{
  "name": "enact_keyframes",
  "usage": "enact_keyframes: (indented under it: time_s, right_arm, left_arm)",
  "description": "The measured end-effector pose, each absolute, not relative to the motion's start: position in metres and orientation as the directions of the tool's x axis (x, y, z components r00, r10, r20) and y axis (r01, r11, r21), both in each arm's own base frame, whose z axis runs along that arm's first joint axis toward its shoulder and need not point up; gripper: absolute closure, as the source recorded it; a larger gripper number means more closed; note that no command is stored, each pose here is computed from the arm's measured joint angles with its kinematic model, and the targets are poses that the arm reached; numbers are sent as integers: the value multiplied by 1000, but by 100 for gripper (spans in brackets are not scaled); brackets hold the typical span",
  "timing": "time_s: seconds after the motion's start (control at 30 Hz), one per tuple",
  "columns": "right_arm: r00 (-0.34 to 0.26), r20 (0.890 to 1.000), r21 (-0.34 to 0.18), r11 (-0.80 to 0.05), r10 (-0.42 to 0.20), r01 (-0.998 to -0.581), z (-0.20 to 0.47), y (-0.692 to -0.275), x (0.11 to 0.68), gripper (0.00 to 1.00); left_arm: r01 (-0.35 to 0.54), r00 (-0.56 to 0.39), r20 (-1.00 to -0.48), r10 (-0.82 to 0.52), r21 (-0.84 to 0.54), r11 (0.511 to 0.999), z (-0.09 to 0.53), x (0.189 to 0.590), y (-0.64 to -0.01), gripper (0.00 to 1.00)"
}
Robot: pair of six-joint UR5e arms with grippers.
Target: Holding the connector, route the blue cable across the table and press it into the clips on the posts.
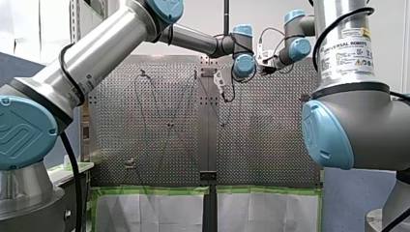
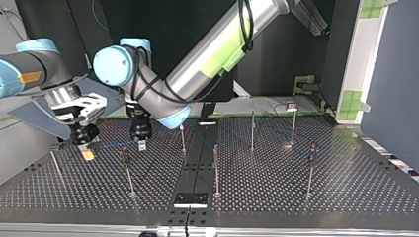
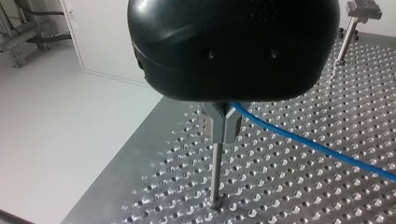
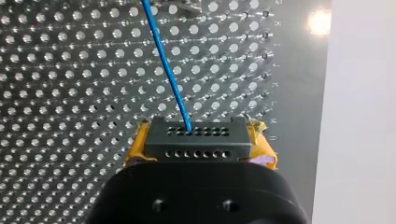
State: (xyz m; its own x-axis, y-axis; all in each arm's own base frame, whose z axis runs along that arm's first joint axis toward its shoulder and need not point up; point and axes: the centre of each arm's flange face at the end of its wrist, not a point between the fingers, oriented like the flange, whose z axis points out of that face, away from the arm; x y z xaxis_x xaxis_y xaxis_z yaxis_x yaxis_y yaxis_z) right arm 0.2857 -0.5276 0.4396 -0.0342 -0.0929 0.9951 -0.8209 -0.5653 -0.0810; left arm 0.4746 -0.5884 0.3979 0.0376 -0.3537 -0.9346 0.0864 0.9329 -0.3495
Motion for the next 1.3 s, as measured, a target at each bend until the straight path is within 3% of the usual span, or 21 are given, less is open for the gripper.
enact_keyframes:
  time_s: [0.33,0.97,1.2,1.27,1.3]
  right_arm:
    - [-33,994,-84,-556,-100,-827,439,-533,282,100]
    - [-24,991,-94,-547,-134,-832,412,-558,275,100]
    - [-27,992,-92,-539,-126,-837,415,-565,268,100]
    - [-27,992,-92,-540,-126,-837,415,-566,267,100]
    - [-27,992,-92,-540,-126,-837,415,-566,266,100]
  left_arm:
    - [116,51,-929,-368,-360,926,400,492,-583,100]
    - [197,84,-920,-382,-360,912,375,571,-553,100]
    - [240,58,-928,-367,-344,908,374,575,-551,100]
    - [253,45,-932,-361,-339,906,373,573,-554,85]
    - [255,40,-933,-357,-336,907,372,571,-555,85]
